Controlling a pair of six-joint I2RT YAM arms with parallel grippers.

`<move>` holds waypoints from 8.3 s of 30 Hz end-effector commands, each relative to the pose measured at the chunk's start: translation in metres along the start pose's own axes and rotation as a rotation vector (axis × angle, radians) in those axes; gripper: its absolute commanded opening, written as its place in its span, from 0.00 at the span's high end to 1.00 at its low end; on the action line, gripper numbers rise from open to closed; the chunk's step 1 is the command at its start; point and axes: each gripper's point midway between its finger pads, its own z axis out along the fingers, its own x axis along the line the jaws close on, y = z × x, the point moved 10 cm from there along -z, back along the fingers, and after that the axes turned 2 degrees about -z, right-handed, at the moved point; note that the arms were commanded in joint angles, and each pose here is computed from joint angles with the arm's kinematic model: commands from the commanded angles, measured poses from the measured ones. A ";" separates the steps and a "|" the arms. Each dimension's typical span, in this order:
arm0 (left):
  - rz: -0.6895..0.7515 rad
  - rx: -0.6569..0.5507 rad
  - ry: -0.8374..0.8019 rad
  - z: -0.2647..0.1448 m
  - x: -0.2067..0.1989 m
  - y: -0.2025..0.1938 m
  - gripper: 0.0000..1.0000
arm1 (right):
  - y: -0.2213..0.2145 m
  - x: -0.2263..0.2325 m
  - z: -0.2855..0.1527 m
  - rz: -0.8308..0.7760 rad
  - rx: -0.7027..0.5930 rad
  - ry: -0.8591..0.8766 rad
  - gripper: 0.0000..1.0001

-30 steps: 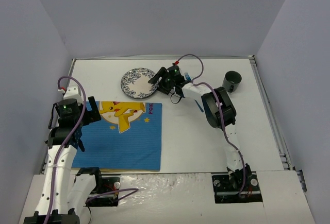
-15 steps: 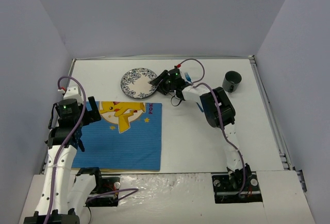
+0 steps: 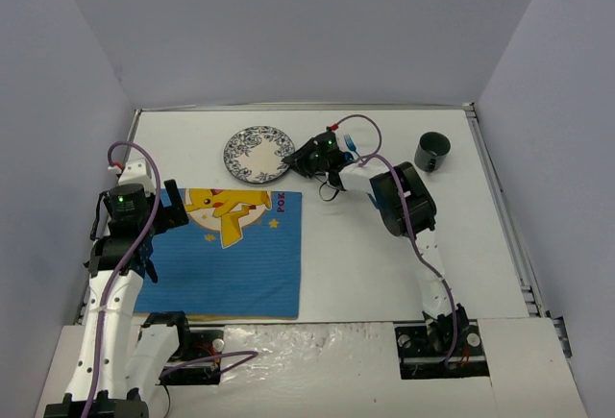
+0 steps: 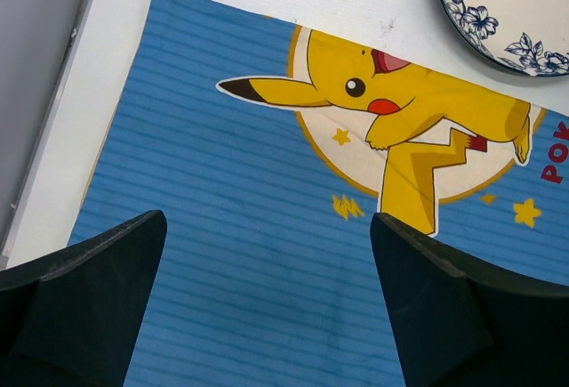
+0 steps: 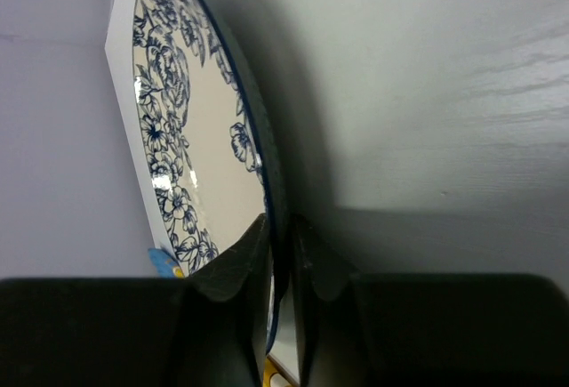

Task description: Set the dinner table for one person

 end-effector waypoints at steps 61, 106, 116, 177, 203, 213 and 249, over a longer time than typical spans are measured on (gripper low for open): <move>-0.047 -0.061 -0.156 -0.086 -0.010 0.037 0.03 | -0.183 0.107 -0.117 -0.467 0.519 0.528 1.00; -0.061 -0.065 -0.198 -0.074 -0.014 0.029 0.03 | -0.005 0.068 -0.219 -1.007 -0.185 -0.218 0.11; -0.079 -0.100 -0.232 -0.045 -0.020 0.025 0.03 | 0.126 -0.002 -0.311 -0.810 -0.436 -0.564 0.02; -0.058 -0.045 -0.169 -0.010 -0.016 0.002 0.03 | 0.107 0.047 -0.280 -1.160 -0.441 -0.218 1.00; -0.059 -0.050 -0.152 -0.011 -0.014 0.001 0.03 | -0.078 0.079 -0.174 -1.378 -0.160 0.338 1.00; -0.060 -0.052 -0.154 -0.011 -0.014 0.001 0.03 | -0.088 0.056 -0.163 -1.387 -0.115 0.310 1.00; -0.061 -0.052 -0.148 -0.012 -0.013 0.000 0.03 | 0.089 -0.005 -0.227 -1.063 -0.033 -0.304 0.37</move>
